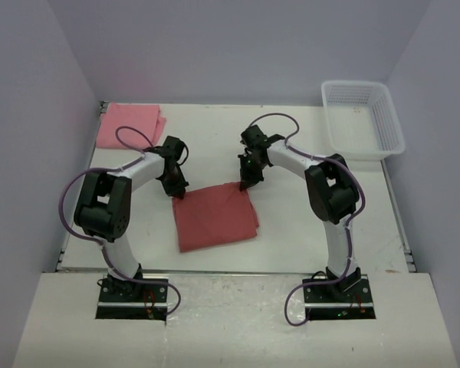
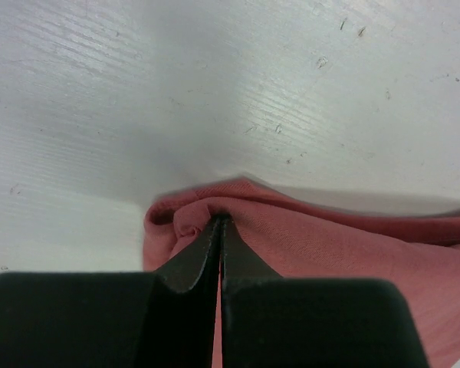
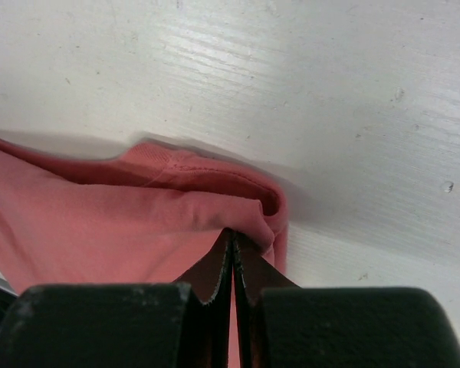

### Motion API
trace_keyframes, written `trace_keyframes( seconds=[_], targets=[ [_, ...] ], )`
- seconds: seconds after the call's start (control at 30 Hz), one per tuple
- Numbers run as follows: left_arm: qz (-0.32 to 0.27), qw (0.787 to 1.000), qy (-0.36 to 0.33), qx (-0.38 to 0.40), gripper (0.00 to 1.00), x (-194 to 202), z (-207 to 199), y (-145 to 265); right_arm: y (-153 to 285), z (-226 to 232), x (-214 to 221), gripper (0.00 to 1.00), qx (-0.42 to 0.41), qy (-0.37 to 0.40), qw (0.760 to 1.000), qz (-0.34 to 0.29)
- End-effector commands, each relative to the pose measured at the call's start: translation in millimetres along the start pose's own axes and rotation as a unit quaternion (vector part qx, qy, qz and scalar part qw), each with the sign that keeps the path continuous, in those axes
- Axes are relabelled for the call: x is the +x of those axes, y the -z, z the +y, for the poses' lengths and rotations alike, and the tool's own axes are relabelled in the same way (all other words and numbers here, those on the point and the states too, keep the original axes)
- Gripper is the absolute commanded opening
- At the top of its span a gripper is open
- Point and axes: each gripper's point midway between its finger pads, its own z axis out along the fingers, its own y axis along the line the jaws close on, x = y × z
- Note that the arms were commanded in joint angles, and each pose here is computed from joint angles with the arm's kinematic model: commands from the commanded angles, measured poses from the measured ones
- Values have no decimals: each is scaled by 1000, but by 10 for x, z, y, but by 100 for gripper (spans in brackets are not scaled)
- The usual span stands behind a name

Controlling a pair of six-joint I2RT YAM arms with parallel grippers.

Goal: Fold and stack the t-shirts
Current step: Smooth out wrinkles on the folded tshirt

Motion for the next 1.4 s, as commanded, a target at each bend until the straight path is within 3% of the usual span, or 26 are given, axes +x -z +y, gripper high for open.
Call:
trace_keyframes(
  seconds=[0.0, 0.57, 0.8, 1.13, 1.37],
  targets=[
    [12, 1000, 8, -17, 0, 68, 147, -178, 19, 24, -76, 0, -14, -12, 1000, 6],
    [36, 999, 12, 31, 0, -40, 63, -196, -140, -112, 49, 0, -32, -66, 995, 62],
    [33, 999, 21, 14, 0, -99, 216, -233, -55, -468, -41, 0, 31, -99, 994, 38],
    [6, 1000, 11, 23, 0, -324, 123, -98, 245, -936, -251, 0, 159, -96, 982, -18],
    [-75, 997, -16, 14, 0, -804, 58, 293, 669, -816, -483, 0, 150, -70, 983, -75]
  ],
)
